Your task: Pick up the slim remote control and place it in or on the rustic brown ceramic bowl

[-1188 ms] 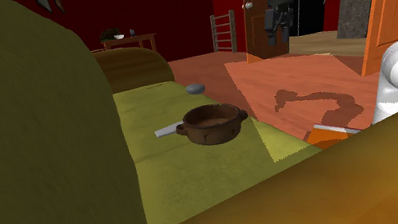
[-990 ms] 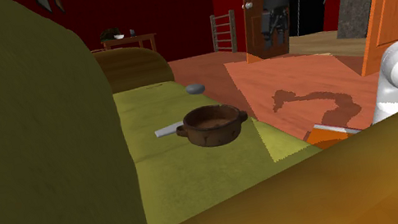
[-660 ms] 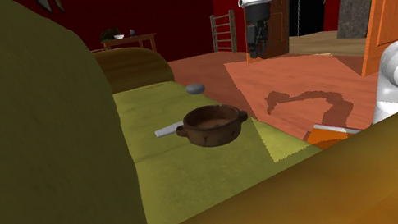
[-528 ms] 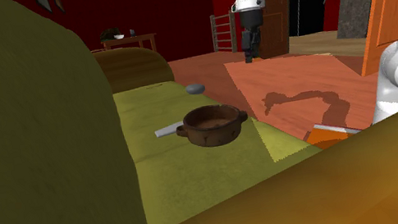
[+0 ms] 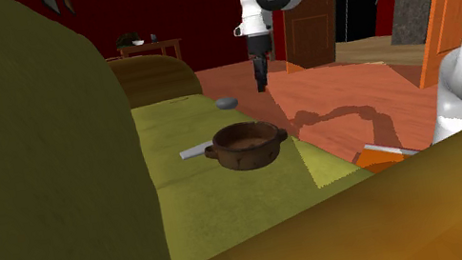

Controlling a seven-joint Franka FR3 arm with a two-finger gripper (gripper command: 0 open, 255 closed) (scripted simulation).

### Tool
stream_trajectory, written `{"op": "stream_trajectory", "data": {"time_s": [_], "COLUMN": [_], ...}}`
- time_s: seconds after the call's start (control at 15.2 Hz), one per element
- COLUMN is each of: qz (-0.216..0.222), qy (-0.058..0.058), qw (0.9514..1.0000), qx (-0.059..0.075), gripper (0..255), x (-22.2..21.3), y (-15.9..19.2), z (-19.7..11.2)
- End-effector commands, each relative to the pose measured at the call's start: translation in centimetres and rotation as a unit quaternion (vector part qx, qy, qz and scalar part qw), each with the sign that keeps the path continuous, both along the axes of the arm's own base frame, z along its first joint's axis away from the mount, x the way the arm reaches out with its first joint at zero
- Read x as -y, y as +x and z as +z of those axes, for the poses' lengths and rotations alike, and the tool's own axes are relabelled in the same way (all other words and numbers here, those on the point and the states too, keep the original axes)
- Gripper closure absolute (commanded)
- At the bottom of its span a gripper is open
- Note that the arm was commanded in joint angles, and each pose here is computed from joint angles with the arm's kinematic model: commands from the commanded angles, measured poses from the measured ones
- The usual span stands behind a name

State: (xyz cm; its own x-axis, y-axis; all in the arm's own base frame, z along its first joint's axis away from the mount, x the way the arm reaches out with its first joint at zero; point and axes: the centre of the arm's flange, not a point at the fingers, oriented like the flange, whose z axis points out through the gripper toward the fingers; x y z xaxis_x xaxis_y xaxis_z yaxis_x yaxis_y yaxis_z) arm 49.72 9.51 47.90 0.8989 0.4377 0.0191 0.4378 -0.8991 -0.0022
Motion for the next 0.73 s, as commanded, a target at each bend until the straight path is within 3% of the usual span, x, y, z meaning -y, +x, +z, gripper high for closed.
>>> {"op": "stream_trajectory", "data": {"time_s": [0.0, 0.33, 0.66], "qz": [0.037, 0.127, 0.215], "qy": [-0.002, -0.008, -0.013], "qw": [0.9993, 0.9919, 0.9765], "qx": [0.000, -0.002, -0.004], "gripper": [0, 0, 0], "x": [-1.6, -6.0, -10.9], "y": [1.9, 6.0, 9.3], "z": [-1.1, -4.2, -7.4]}}
